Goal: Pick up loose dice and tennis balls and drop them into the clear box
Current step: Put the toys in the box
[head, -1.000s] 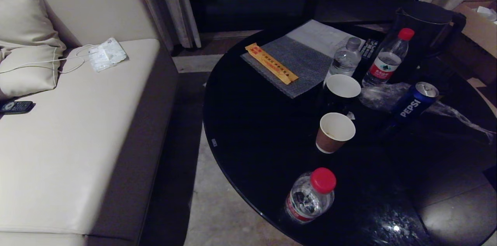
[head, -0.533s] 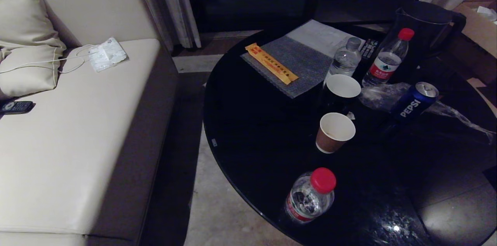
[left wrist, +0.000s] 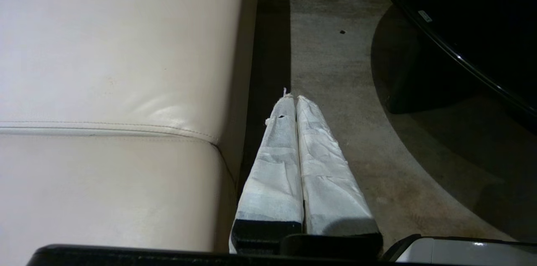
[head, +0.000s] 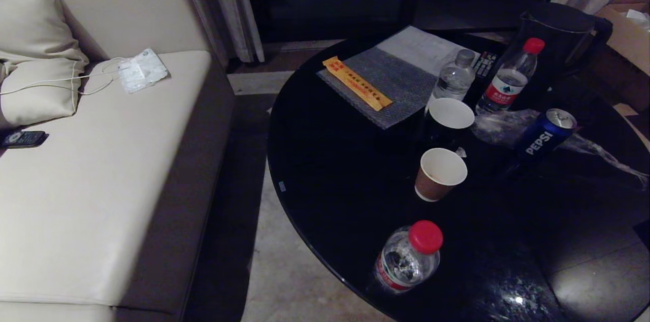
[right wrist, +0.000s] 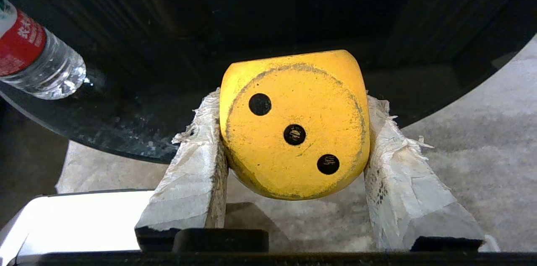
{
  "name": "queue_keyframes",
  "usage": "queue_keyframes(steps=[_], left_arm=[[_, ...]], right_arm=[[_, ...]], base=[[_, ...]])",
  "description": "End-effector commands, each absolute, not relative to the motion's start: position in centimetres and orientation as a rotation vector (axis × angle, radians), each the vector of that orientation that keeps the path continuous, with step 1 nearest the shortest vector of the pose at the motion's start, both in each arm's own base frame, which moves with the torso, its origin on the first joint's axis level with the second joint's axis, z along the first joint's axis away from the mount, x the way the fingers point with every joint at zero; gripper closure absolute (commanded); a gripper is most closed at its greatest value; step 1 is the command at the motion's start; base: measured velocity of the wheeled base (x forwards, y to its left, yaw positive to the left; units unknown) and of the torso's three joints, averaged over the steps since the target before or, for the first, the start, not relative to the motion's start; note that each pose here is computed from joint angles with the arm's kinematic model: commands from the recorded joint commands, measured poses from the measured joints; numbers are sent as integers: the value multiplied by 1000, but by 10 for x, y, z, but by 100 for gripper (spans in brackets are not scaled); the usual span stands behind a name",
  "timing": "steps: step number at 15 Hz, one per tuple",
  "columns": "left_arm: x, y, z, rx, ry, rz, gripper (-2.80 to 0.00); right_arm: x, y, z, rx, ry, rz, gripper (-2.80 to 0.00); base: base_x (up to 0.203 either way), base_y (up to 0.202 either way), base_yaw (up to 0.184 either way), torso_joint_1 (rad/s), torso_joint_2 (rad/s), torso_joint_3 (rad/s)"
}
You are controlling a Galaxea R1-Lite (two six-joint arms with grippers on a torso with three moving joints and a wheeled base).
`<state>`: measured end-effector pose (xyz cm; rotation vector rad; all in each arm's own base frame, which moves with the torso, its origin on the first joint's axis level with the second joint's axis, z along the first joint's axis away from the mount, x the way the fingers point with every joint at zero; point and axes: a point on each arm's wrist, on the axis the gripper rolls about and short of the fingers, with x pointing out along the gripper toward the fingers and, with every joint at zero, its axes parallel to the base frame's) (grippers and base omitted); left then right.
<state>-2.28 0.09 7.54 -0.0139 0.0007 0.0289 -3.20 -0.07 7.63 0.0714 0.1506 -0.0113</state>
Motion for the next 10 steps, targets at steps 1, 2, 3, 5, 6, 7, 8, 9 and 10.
queue_keyframes(steps=[1,2,3,5,6,7,8,9,10], left_arm=[[-23,1,75,-21,4,32,0],[-23,1,75,-23,4,34,0],[-23,1,75,-23,4,34,0],[-23,1,75,-21,4,32,0],[-23,1,75,-20,4,32,0],[-23,1,75,-17,4,32,0],[-23,1,75,-18,4,32,0],[-23,1,75,-15,4,32,0],[-23,1,75,-10,4,29,0]], right_arm=[[-32,-1,76,73,155,-10,0],[-32,-1,76,73,155,-10,0],[-32,-1,76,73,154,-10,0],[-32,-1,76,73,155,-10,0],[-32,-1,76,73,155,-10,0],[-32,-1,76,73,155,-10,0],[-32,-1,76,73,155,-10,0],[-32,-1,76,73,155,-10,0],[-32,-1,76,73,155,-10,0]], base=[[0,0,0,0,0,0],[0,0,0,0,0,0],[0,0,0,0,0,0],[0,0,0,0,0,0],[0,0,0,0,0,0],[0,0,0,0,0,0],[0,0,0,0,0,0],[0,0,0,0,0,0],[0,0,0,0,0,0]])
